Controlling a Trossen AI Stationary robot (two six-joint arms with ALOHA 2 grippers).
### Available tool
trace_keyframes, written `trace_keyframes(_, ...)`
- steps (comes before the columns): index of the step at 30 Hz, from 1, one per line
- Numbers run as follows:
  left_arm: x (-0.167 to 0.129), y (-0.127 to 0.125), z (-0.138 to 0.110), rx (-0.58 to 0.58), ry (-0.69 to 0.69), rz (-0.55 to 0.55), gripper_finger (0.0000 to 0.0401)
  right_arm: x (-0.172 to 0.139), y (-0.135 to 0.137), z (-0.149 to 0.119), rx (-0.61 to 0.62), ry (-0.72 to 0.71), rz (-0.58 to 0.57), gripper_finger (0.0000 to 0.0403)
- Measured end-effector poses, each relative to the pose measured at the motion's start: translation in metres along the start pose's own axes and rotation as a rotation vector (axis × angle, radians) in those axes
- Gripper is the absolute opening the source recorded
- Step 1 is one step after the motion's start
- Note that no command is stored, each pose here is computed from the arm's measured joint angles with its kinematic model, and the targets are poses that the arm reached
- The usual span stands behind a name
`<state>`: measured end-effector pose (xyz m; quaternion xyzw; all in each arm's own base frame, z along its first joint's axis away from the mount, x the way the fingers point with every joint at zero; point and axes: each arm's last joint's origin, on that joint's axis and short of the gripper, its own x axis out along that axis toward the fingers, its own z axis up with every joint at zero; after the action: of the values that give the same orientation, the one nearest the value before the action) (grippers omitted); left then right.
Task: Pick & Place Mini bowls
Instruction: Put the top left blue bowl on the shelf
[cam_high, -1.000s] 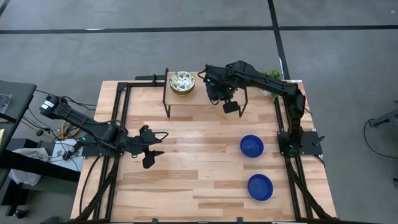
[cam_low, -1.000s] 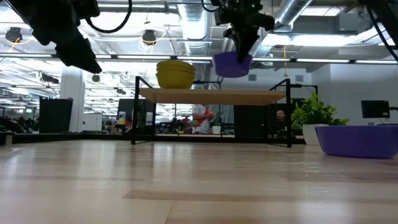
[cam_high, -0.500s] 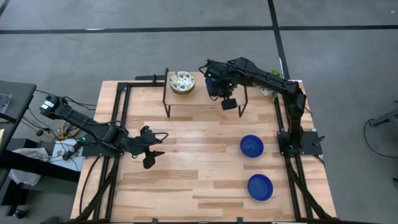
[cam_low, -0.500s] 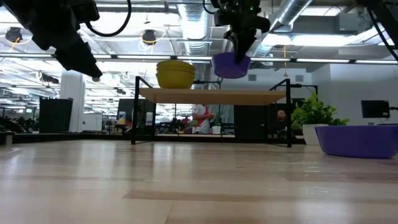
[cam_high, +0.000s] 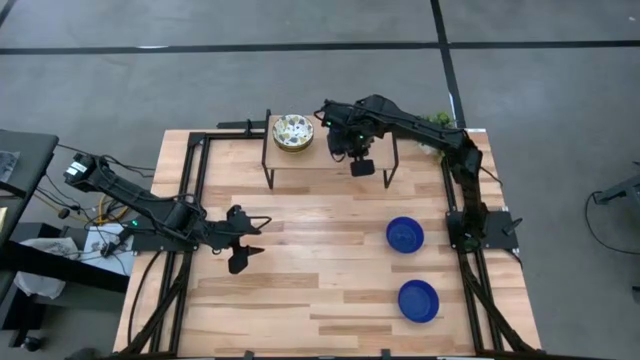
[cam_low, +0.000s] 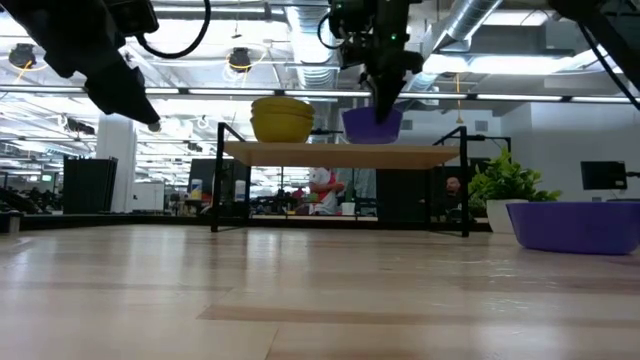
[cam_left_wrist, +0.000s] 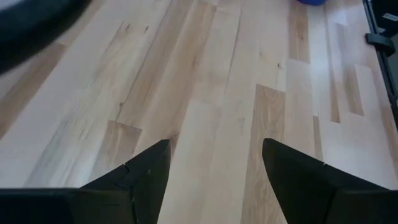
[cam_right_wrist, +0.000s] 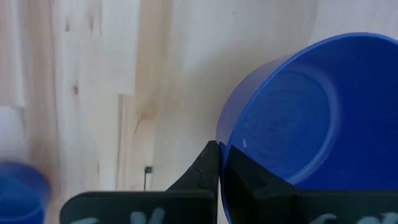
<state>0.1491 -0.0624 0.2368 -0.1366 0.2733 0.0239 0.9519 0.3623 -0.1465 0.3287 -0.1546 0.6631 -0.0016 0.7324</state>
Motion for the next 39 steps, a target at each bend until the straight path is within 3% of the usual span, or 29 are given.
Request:
trace_keyframes(30, 0.0, -0.001, 0.001, 0.019, -0.004, -0.015, 0.0253, 0.003, -0.016, -0.012, 0.122, -0.025, 0.051, 0.0001)
trace_keyframes(39, 0.0, -0.001, 0.001, 0.019, -0.004, -0.015, 0.0253, 0.003, -0.016, -0.011, 0.146, -0.031, 0.048, 0.0041)
